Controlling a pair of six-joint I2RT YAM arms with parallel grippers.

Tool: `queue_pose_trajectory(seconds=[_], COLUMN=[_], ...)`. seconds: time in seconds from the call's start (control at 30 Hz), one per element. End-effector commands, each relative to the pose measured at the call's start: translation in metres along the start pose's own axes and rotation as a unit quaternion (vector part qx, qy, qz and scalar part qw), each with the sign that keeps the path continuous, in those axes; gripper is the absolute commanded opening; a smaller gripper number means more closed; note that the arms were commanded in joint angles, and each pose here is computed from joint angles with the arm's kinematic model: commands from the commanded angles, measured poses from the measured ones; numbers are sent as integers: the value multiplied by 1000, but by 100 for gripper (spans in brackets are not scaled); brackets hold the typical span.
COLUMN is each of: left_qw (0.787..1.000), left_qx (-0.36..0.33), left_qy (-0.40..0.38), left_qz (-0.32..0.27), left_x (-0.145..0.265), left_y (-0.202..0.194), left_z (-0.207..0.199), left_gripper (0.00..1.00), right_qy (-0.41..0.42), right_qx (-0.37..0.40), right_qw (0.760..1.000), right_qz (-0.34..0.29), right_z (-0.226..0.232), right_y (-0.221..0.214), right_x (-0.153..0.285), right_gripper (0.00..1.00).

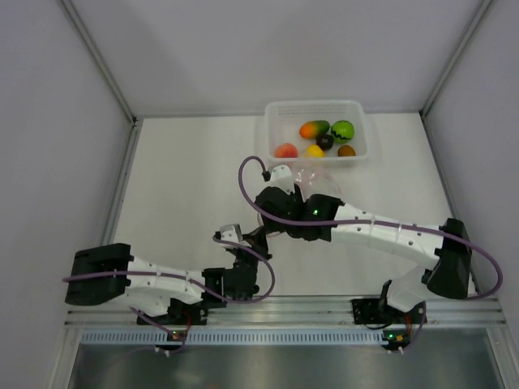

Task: Open the zip-top bag and remove the fake food
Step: Pick up the fake fruit from the zipper food storage bag.

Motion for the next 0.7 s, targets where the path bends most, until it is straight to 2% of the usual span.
queue_pose_trajectory(seconds=[0.0, 0.2, 0.33, 0.53, 0.67], left_qw=[1000, 999, 999, 999, 999], left_qx=[28, 36, 35, 27, 27], left_qy=[-10, -16, -12, 7, 14], left_qz=[-1, -8, -15, -28, -33], left_x=[0, 1, 1, 2, 2], left_y=[8, 26, 34, 38, 38], left_z=[-8, -15, -17, -6, 1], left_gripper=[0, 0, 0, 0, 0], right_qy=[35, 30, 33, 40, 99], right_qx=[20, 57, 95, 102, 132], right_qw=[999, 997, 989, 988, 980], right_qz=[-26, 32, 112, 112, 110], right_z=[7, 14, 23, 27, 41], right_y=[13, -7, -25, -27, -26], right_x=[9, -2, -10, -7, -1], right_gripper=[0, 0, 0, 0, 0])
Point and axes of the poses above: each gripper's point midway between its finger pads, its own x axis back along the fingers, its own z axis along the line the jaws close on, y = z × x, the point moved 7 cm from there along x, back along the fingers, and after that the axes turned 5 degrees about x, right-handed, at the moved point
